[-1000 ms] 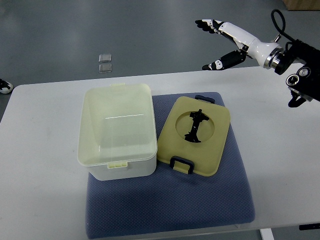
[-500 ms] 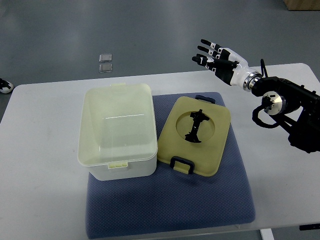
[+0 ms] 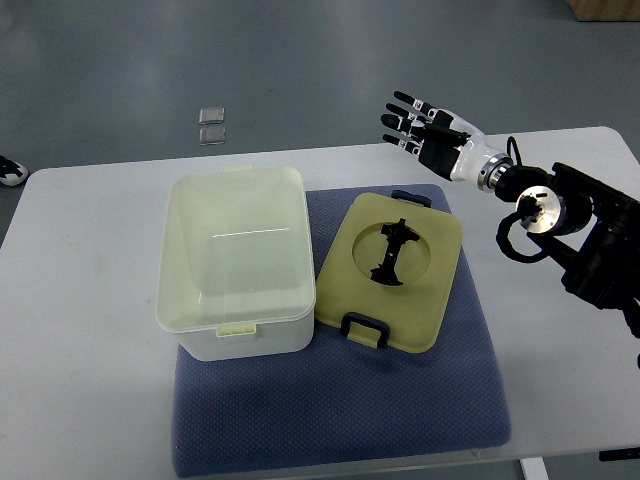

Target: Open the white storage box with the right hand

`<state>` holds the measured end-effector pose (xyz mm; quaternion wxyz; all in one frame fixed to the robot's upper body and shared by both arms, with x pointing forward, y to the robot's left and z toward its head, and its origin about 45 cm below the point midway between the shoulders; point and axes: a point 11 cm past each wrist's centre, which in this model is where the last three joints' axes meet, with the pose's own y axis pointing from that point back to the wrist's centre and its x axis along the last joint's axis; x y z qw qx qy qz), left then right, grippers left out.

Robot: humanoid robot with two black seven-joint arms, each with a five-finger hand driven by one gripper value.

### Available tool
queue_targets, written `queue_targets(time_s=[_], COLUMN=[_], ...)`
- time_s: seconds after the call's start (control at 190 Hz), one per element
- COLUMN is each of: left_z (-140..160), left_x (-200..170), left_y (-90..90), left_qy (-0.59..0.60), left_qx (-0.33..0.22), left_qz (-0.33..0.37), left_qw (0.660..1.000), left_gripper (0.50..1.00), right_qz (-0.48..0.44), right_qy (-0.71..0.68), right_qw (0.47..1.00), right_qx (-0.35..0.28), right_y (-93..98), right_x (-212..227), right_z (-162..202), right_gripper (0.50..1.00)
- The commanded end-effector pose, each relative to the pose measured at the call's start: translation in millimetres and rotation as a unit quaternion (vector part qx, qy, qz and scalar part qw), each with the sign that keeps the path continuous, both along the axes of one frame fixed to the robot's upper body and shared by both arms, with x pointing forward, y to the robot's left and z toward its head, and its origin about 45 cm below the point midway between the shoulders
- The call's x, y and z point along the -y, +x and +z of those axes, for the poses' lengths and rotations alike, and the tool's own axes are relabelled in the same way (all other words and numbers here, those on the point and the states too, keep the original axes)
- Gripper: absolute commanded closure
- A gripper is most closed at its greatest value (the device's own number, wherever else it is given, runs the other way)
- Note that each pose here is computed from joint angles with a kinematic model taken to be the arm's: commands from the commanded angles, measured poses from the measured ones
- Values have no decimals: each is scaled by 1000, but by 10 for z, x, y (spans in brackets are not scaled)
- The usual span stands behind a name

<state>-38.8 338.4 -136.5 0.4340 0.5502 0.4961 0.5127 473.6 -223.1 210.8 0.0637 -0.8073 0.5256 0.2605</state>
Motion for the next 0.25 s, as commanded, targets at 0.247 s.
queue_targets(time_s=[0.247], left_z=[-1], left_x=[6], left_y=[0], left_qy=[-1], left_qx=[0], left_qz=[0], left_qw=[1000], left_gripper=[500], right_qz=[-10], right_qy=[8], right_qw=[1000], right_qx=[3], right_y=[-47], right_x=[6], right_z=[-87], right_gripper=[566])
